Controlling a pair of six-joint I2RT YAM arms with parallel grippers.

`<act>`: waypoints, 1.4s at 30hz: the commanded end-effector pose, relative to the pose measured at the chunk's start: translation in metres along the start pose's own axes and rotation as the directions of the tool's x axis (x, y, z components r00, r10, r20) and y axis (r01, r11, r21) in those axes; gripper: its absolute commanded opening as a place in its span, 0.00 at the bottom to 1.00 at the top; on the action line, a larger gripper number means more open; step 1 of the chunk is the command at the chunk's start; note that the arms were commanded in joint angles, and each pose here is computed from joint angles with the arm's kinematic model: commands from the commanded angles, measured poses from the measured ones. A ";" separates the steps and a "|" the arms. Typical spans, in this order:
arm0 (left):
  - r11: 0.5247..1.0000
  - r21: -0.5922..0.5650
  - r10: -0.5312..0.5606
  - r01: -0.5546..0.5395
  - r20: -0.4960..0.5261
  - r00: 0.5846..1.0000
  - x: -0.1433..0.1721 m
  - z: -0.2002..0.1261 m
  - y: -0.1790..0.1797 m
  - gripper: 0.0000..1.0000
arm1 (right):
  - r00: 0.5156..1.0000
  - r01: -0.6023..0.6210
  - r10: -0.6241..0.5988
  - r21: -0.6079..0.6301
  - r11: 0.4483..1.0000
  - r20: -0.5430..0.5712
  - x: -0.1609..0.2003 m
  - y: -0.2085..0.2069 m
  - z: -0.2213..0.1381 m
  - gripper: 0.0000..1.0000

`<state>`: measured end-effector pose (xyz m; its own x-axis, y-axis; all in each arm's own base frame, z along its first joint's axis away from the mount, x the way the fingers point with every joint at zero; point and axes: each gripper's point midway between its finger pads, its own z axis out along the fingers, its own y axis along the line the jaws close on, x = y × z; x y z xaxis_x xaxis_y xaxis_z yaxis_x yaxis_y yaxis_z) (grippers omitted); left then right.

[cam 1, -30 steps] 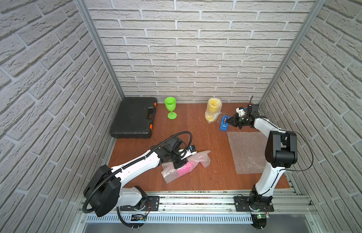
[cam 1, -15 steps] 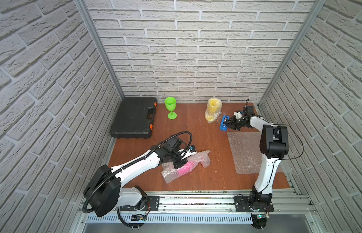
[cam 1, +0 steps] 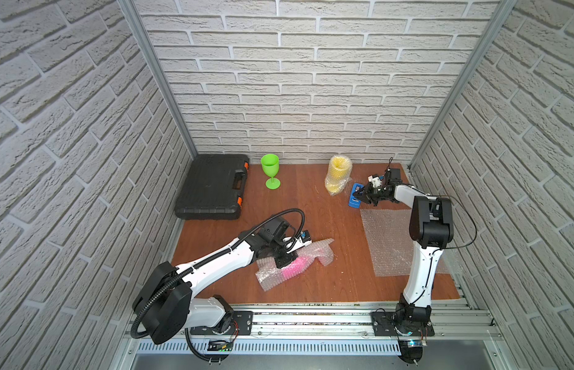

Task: Wrap wine glasses in bubble wrap
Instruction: Pull the tape from the tape cutter.

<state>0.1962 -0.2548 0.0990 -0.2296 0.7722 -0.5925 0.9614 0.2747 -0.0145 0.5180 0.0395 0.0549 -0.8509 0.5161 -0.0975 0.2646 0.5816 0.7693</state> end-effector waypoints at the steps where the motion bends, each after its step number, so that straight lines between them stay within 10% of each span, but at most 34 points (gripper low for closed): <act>1: 1.000 0.019 -0.015 0.016 -0.054 0.998 0.013 0.003 -0.006 0.12 | 1.000 -0.016 0.015 0.032 0.999 0.011 0.001 -0.007 0.001 0.10; 23: 1.000 0.018 -0.014 0.015 -0.055 0.998 0.013 0.003 -0.007 0.12 | 0.997 0.058 -0.058 0.010 0.998 0.056 0.083 0.061 -0.084 0.03; 42: 0.999 0.030 -0.016 0.018 -0.079 0.997 0.018 0.009 -0.011 0.12 | 0.986 0.005 0.008 0.081 0.997 -0.169 0.182 -0.007 -0.015 0.03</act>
<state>0.1929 -0.2565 0.0970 -0.2210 0.7814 -0.5835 0.9642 0.2651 -0.0102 0.3580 0.1078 0.0568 -0.8993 0.4372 -0.0101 0.3090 0.6516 0.6928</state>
